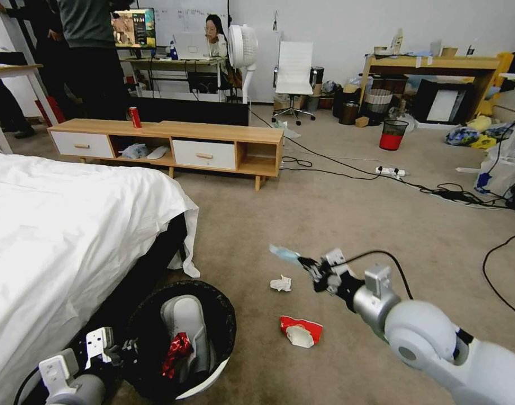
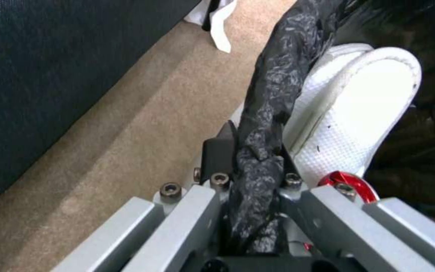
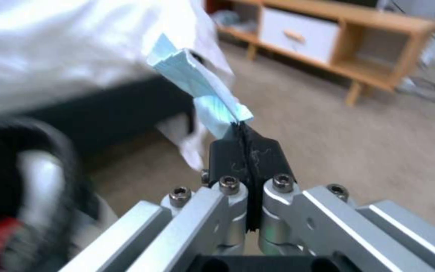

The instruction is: Pick up the trash bin and place the garbage on the floor into it.

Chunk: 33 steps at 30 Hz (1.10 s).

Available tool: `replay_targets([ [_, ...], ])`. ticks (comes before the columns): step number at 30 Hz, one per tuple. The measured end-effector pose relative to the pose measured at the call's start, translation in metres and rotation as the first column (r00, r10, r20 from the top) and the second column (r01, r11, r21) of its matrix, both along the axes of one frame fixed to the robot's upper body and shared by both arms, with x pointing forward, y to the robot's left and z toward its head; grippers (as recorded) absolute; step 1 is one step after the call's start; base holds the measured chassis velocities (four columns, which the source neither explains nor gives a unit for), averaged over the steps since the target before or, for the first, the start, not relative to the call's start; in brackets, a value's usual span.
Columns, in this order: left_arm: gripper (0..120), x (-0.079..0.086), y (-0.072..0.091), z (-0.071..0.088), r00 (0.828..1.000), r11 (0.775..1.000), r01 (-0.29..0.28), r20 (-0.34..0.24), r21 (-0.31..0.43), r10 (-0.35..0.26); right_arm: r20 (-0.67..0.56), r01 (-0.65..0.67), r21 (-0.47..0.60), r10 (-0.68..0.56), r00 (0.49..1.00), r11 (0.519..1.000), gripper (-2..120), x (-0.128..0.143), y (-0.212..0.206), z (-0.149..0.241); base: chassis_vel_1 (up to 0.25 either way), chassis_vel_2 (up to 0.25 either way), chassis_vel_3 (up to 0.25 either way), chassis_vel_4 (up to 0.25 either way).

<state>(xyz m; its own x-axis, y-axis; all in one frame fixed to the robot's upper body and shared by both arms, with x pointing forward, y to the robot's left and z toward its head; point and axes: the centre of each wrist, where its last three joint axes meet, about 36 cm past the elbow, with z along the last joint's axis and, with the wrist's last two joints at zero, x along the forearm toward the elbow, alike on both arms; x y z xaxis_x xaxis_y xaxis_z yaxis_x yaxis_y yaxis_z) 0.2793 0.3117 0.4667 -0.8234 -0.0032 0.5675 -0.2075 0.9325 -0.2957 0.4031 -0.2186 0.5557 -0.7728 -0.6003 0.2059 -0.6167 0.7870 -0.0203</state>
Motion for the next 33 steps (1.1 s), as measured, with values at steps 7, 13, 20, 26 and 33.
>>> replay_targets([
  [7,2,0.0,-0.002,0.001,1.0,1.0,0.003,0.002,0.0,-0.003,0.022,-0.089,0.051,0.088,0.996,0.995,0,-0.005,0.021,0.021,0.0,0.0,0.0,0.0],
  [13,2,0.0,-0.003,0.001,1.0,1.0,0.005,0.003,0.002,-0.005,0.01,-0.162,0.093,0.161,0.987,0.982,0,-0.006,0.041,0.026,0.0,0.0,0.0,0.0],
  [20,2,0.001,-0.003,0.001,1.0,1.0,0.008,0.005,0.005,-0.008,-0.007,-0.246,0.128,0.249,0.969,0.961,0,-0.006,0.065,0.028,0.0,0.0,0.0,0.0],
  [26,2,0.002,0.0,0.004,1.0,1.0,0.005,0.011,0.014,-0.005,-0.053,-0.386,0.106,0.393,0.918,0.916,0,-0.009,0.11,0.039,0.0,0.0,0.0,0.0],
  [33,2,0.002,0.002,0.006,1.0,1.0,0.001,0.021,0.015,-0.002,-0.104,-0.439,0.079,0.446,0.889,0.895,0,-0.015,0.129,0.034,0.0,0.0,0.0,0.0],
])
